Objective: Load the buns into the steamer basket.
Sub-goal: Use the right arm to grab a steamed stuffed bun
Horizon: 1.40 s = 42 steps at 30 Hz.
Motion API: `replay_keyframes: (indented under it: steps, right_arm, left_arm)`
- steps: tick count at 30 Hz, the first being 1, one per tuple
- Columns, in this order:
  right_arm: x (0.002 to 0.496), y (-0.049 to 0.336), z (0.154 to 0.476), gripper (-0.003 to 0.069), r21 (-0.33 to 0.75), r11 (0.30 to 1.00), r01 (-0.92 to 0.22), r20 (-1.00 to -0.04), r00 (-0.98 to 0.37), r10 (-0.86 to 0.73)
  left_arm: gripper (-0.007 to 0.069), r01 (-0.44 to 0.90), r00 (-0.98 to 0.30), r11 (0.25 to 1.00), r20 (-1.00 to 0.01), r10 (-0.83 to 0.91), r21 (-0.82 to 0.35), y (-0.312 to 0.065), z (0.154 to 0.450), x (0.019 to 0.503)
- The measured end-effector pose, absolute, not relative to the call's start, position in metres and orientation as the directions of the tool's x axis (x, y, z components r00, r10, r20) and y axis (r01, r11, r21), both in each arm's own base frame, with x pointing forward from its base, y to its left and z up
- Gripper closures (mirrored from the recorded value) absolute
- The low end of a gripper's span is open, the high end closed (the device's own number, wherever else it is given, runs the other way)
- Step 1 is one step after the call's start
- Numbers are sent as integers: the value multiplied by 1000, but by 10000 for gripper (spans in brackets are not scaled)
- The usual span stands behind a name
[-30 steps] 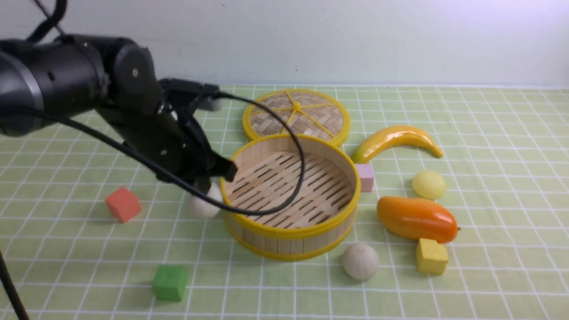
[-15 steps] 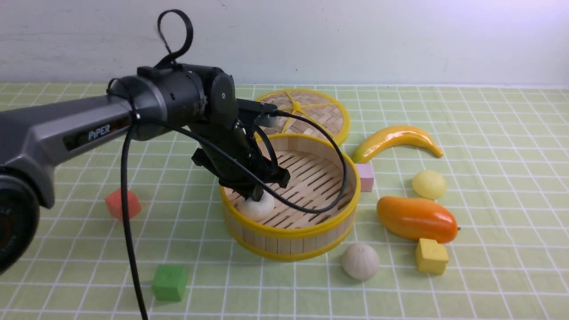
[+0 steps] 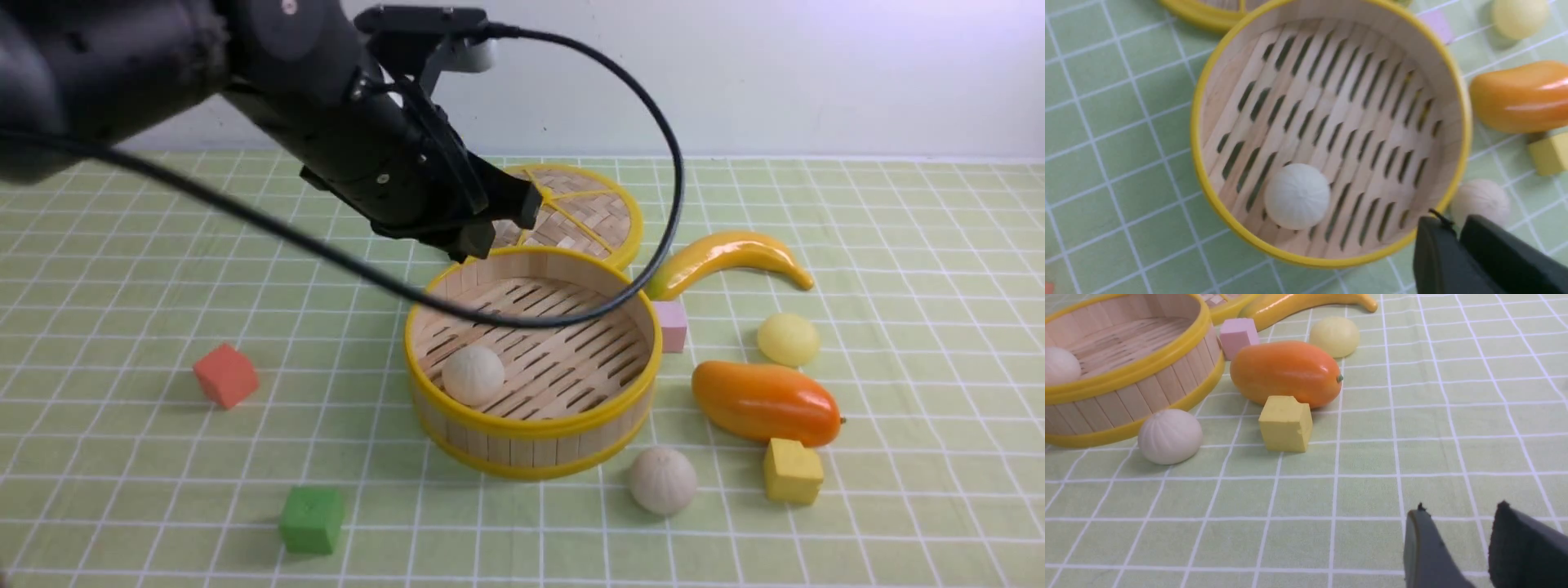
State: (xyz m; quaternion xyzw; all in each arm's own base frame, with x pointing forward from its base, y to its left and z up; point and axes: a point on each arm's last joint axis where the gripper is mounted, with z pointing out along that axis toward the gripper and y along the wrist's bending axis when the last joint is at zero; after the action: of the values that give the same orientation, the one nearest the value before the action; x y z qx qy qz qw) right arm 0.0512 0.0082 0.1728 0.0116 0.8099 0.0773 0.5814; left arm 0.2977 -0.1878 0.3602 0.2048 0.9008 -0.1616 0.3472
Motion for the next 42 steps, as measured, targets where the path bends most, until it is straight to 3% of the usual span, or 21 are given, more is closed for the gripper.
replay_keyframes:
  steps: [3, 11, 13, 15, 16, 17, 21, 25, 28, 30, 32, 34, 35, 37, 41, 42]
  right_arm:
    - [51, 8, 173, 418, 139, 988, -71, -940, -323, 109]
    - [52, 8, 175, 418, 146, 987, -68, -948, -294, 120]
    - [54, 9, 177, 418, 273, 960, -57, -935, -252, 251]
    - [55, 11, 183, 418, 461, 886, -49, -872, -211, 442]
    - [55, 11, 184, 418, 501, 864, -48, -852, -204, 482]
    - [55, 11, 188, 418, 621, 782, -48, -776, -177, 605]
    - [56, 10, 197, 418, 739, 671, -62, -673, -122, 730]
    - [54, 17, 223, 431, 719, 691, -74, -687, -225, 691]
    - [68, 28, 267, 456, 570, 819, -63, -738, -477, 477]
    - [75, 31, 276, 461, 511, 857, -68, -728, -565, 389]
    - [107, 34, 297, 468, 390, 916, -97, -654, -729, 201]
    - [122, 35, 301, 470, 361, 926, -108, -603, -784, 144]
    - [144, 38, 303, 470, 346, 931, -115, -527, -845, 91]
    - [174, 46, 301, 470, 338, 932, -135, -441, -897, 30]
    - [208, 68, 292, 470, 330, 924, -193, -366, -928, -63]
    - [226, 90, 289, 470, 308, 913, -266, -357, -922, -149]
  left_arm:
    - [638, 516, -622, 843, -744, 246, -153, -182, 358, 262]
    - [638, 550, -543, 817, -817, 194, -172, -147, 320, 187]
    - [638, 542, -525, 816, -839, 140, -203, -129, 308, 163]
    - [638, 530, -518, 814, -851, 89, -238, -116, 295, 146]
    - [638, 529, -514, 813, -854, 81, -242, -113, 293, 143]
    - [638, 523, -501, 809, -865, 37, -268, -105, 288, 132]
    - [638, 516, -444, 796, -894, -68, -317, -89, 279, 112]
    - [638, 517, -410, 792, -906, -105, -326, -82, 274, 104]
    - [638, 514, -406, 793, -907, -112, -328, -81, 272, 104]
    - [638, 514, -398, 792, -910, -119, -328, -81, 273, 105]
    - [638, 514, -386, 792, -914, -129, -329, -81, 274, 105]
    - [638, 514, -385, 792, -914, -130, -329, -81, 274, 105]
    - [638, 514, -384, 792, -914, -131, -329, -81, 274, 105]
    - [638, 514, -383, 792, -914, -131, -329, -81, 274, 106]
    - [638, 514, -383, 792, -914, -131, -329, -81, 274, 106]
    - [638, 514, -383, 792, -914, -131, -329, -81, 274, 106]
